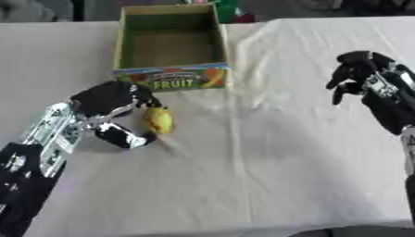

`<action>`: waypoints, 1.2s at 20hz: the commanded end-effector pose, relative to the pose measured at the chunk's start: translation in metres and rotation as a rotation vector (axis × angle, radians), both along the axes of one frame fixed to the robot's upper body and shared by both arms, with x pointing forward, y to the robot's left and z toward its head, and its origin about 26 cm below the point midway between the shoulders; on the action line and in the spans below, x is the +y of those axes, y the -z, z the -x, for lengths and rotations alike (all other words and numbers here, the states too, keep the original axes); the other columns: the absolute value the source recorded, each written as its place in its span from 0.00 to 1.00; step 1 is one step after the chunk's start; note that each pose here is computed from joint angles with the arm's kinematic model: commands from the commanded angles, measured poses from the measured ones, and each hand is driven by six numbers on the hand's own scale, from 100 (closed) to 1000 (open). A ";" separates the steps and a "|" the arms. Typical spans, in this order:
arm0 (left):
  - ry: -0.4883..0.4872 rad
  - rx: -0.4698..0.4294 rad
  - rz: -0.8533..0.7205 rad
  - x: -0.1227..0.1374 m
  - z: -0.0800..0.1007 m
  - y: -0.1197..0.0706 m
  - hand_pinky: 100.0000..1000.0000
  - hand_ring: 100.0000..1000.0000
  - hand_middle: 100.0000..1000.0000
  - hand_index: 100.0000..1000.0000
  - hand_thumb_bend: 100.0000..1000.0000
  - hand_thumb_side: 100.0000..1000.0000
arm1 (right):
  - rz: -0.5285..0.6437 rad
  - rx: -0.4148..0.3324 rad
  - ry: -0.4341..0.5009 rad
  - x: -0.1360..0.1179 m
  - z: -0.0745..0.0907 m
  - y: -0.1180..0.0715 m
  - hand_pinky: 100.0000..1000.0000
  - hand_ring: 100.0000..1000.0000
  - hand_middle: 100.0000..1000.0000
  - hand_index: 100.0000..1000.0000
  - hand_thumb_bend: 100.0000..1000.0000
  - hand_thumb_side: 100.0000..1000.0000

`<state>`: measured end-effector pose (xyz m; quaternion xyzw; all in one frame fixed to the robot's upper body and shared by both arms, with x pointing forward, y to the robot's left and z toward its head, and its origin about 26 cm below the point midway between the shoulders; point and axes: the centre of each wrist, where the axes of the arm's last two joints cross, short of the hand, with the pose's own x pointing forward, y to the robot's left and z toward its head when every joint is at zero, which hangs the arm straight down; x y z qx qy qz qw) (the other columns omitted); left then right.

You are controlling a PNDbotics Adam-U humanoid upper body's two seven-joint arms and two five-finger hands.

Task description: Pick up objects on the table and place them in the box.

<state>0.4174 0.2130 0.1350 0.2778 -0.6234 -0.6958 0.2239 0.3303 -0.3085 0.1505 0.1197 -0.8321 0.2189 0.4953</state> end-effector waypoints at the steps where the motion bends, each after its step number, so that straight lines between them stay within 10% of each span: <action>1: -0.020 -0.022 0.004 0.003 -0.004 -0.006 0.46 0.47 0.49 0.72 0.18 0.25 | 0.015 -0.024 0.004 -0.001 -0.001 -0.008 0.33 0.53 0.50 0.72 0.00 0.43; 10: -0.027 -0.042 0.061 0.006 -0.004 -0.006 0.38 0.34 0.33 0.52 0.00 0.20 | 0.014 -0.022 0.007 -0.001 -0.001 -0.008 0.32 0.53 0.50 0.72 0.00 0.43; 24: 0.022 0.089 0.062 0.010 0.004 -0.024 0.40 0.36 0.35 0.54 0.00 0.20 | 0.012 -0.020 0.011 -0.002 0.000 -0.008 0.32 0.53 0.50 0.72 0.00 0.43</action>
